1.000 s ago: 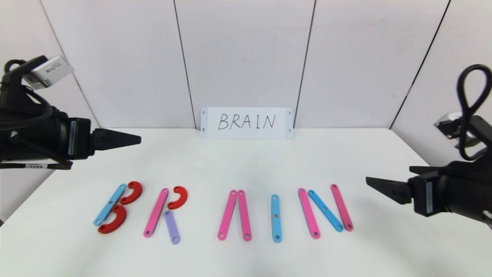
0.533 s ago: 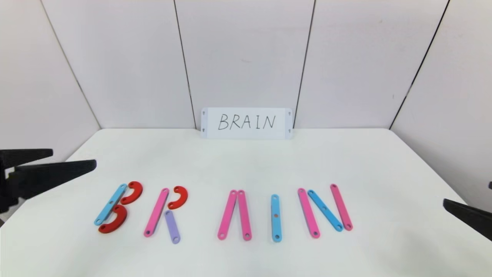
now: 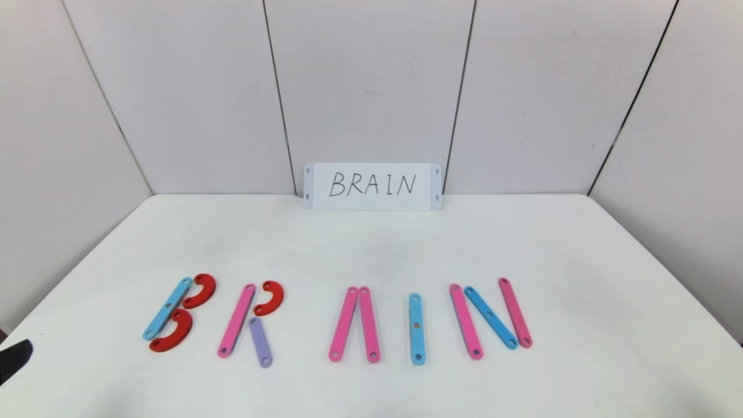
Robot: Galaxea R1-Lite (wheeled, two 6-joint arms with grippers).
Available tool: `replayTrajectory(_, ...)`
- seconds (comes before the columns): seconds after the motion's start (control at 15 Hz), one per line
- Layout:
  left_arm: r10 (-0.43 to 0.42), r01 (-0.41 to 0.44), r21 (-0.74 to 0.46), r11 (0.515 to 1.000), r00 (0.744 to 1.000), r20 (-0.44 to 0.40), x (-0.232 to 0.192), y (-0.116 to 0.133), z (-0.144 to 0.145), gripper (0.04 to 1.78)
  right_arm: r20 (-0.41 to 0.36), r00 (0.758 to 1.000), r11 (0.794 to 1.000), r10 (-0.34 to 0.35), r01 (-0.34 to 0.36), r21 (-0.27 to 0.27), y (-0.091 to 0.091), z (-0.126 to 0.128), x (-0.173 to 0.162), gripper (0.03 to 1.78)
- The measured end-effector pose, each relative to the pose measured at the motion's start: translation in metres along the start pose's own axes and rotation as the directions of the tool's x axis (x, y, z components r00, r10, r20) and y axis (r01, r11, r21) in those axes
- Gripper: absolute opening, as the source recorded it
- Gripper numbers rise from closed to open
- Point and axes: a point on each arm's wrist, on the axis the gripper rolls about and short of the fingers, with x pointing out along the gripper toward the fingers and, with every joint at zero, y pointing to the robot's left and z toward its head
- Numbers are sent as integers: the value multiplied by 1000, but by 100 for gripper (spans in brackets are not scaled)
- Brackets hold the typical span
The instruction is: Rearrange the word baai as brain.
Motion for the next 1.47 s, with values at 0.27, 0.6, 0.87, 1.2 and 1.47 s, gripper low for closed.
replayTrajectory(0.27, 108, -110, 35, 993, 992, 61, -23, 1, -27, 174, 52, 996, 997, -75, 74, 19, -2, -17, -23, 173)
replayTrajectory(0.6, 249, -254, 20, 967, 959, 133, -32, 3, -56, 174, 163, 982, 995, -98, 99, 0, -1, -50, -46, 173)
replayTrajectory(0.87, 310, -317, -5, 948, 923, 228, -37, 1, -48, 174, 250, 963, 988, -97, 124, -95, 0, -75, -57, 173)
replayTrajectory(1.2, 354, -361, -19, 932, 900, 254, -41, -2, -64, 174, 333, 938, 986, -95, 135, -98, -2, -96, -41, 173)
replayTrajectory(1.47, 288, -303, -13, 953, 893, 347, -35, -4, -102, 174, 386, 918, 982, -87, 144, -120, -4, -114, -21, 173)
